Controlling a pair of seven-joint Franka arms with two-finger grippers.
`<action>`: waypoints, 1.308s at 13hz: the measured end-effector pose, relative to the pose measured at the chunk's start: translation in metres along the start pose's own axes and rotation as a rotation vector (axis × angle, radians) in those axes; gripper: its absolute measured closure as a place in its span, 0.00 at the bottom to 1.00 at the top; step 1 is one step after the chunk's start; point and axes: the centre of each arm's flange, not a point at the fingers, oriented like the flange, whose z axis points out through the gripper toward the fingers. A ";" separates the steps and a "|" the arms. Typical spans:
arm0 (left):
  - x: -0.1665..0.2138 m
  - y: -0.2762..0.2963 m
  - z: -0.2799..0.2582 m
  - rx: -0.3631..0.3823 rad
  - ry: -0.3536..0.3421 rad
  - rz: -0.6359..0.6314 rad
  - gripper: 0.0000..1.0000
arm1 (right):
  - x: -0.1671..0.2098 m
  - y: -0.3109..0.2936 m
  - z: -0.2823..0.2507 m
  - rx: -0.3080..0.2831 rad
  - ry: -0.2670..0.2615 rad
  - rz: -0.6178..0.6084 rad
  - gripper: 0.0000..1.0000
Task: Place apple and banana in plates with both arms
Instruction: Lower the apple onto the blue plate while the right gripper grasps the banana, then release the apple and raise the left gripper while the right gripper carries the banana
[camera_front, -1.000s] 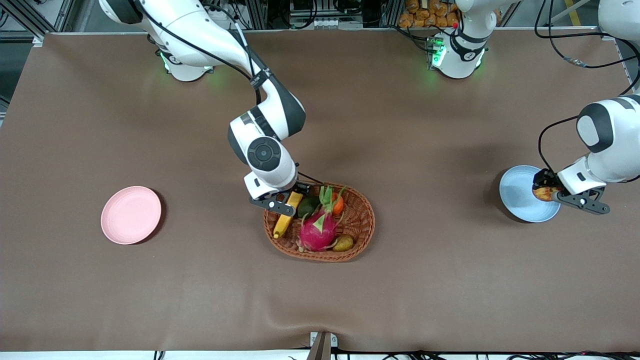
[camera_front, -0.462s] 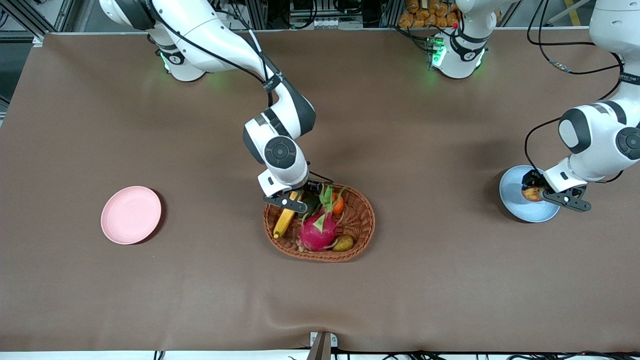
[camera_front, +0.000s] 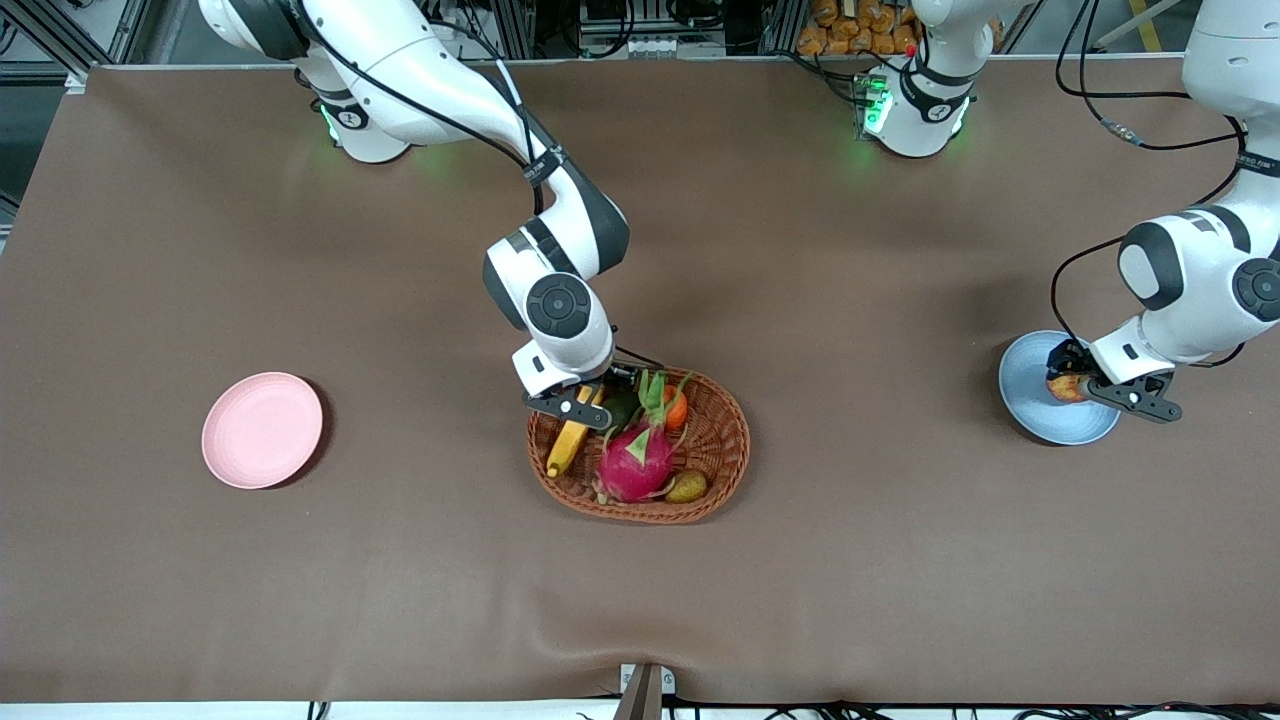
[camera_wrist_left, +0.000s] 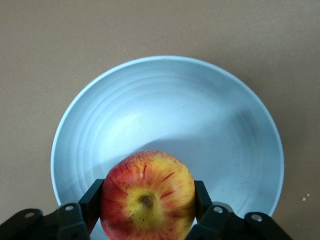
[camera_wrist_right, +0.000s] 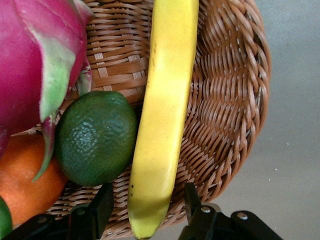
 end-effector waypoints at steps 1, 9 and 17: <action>-0.001 0.000 0.002 -0.002 -0.002 -0.001 0.24 | 0.000 0.000 0.000 0.000 0.001 0.000 0.35; 0.026 0.008 -0.020 -0.017 -0.001 0.038 0.00 | 0.007 0.001 -0.011 -0.006 0.016 -0.007 0.64; 0.104 0.012 -0.168 -0.017 0.017 0.070 0.00 | 0.087 0.069 -0.135 -0.031 -0.038 0.000 0.64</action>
